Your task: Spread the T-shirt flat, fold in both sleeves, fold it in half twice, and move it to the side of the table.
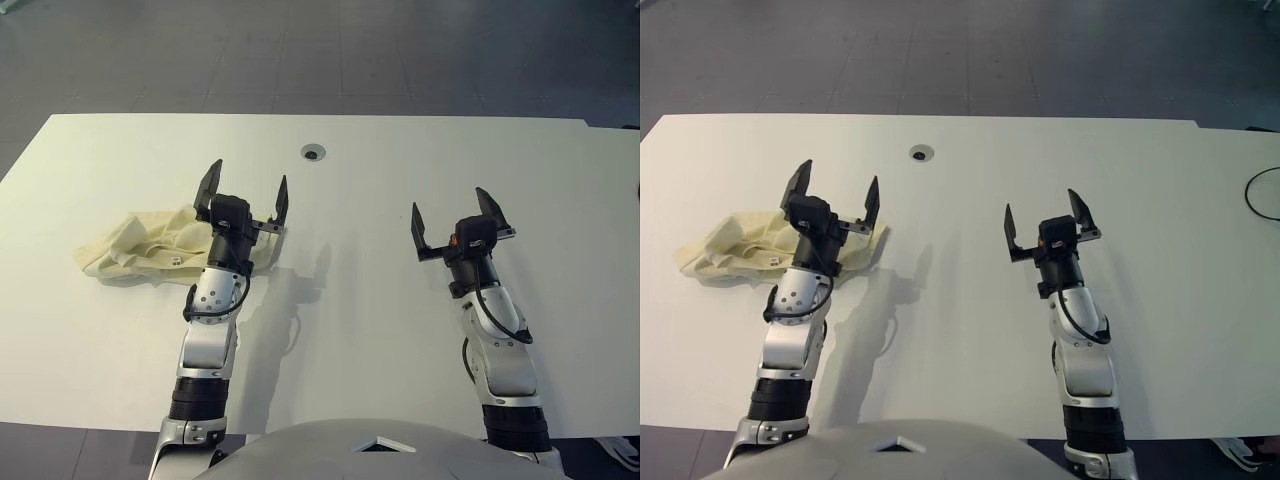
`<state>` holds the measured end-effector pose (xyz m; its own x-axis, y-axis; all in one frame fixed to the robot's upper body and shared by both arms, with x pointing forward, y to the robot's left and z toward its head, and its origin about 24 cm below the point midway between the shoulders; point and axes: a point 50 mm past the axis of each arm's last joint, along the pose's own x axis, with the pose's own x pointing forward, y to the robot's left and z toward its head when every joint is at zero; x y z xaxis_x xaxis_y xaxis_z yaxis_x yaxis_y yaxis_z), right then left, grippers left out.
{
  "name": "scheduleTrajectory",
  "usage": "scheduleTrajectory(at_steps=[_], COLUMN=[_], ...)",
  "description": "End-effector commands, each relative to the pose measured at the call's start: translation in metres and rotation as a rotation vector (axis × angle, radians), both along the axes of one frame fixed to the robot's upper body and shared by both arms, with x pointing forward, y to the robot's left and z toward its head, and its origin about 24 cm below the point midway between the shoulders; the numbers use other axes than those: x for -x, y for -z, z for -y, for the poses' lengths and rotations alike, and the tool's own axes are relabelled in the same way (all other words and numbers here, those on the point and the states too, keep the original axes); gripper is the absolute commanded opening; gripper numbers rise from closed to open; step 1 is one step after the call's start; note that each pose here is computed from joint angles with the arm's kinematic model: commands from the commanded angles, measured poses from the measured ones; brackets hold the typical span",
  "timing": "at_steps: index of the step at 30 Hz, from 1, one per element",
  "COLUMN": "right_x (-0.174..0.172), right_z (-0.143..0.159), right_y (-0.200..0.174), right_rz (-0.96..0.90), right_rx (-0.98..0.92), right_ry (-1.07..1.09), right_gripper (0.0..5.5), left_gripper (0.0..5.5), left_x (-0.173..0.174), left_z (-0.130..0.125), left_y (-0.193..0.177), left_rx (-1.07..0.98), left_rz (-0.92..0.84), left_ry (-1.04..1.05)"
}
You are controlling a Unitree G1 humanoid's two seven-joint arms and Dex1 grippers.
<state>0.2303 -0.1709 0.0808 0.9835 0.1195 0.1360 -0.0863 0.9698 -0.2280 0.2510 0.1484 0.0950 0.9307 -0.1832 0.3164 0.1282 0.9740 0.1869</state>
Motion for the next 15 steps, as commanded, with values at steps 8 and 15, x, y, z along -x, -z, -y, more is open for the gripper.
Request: scheduleTrajectory(at_steps=[8,15], right_x=[-0.0011,-0.0009], right_z=[0.0006,0.0003], right_y=[-0.0004,0.0002], right_rz=[0.0,-0.003], right_rx=[0.007,0.011], right_ry=[-0.001,-0.003], right_gripper=[5.37,5.37], left_gripper=[5.4,5.4], left_x=[0.0001,-0.0001], left_z=[-0.0036,-0.0057], left_y=[-0.0003,-0.0016], left_rx=[-0.004,-0.003], left_rz=[-0.001,0.007], left_ry=[-0.015,-0.028])
